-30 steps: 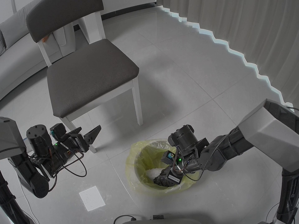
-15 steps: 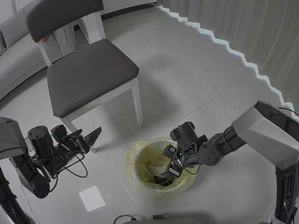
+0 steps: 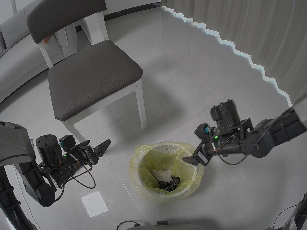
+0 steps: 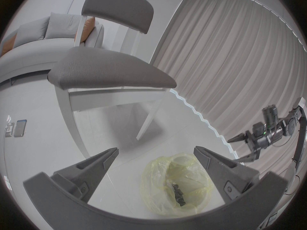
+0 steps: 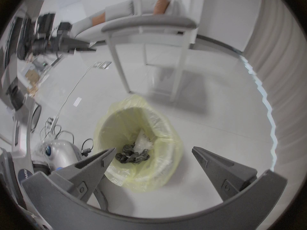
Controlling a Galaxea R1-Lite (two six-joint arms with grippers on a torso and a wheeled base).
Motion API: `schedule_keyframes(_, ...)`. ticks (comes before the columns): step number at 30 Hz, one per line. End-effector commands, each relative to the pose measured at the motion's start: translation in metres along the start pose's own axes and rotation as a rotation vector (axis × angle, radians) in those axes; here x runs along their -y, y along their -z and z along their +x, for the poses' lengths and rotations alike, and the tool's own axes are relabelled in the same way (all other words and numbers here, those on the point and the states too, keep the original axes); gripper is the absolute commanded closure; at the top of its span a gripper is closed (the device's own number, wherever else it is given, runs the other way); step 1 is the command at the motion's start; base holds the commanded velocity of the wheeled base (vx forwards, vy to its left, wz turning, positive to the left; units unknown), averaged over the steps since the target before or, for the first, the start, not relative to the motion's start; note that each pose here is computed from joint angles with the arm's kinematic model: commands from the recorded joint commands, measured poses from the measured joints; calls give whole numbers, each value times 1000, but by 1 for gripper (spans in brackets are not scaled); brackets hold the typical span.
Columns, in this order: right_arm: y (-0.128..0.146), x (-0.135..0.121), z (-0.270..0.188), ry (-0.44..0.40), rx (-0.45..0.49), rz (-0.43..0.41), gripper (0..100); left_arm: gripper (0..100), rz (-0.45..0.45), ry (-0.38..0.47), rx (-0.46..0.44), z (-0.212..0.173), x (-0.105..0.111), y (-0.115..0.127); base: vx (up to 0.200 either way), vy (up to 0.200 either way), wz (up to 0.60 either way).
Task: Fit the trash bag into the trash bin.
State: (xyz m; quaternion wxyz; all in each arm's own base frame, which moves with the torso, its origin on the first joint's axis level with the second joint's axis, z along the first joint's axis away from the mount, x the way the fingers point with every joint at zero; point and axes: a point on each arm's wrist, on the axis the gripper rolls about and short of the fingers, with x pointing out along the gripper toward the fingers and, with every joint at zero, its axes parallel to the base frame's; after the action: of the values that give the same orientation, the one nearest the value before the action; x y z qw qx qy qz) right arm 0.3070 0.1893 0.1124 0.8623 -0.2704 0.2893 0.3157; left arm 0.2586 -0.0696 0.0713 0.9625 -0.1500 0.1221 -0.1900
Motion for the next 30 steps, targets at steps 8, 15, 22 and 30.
schedule_keyframes(8,74,18,-236,563,410,382,0,0,114,17,297,-95,14,-66,0,0,0)
schedule_keyframes(15,125,-25,-313,759,556,406,0,0,144,3,355,-139,26,-70,0,0,0)
schedule_keyframes(22,199,-95,-340,779,600,431,0,0,206,4,421,-194,40,-58,0,0,0)
schedule_keyframes(30,219,-105,-338,916,582,660,0,0,223,-13,378,-255,52,-25,0,0,0)
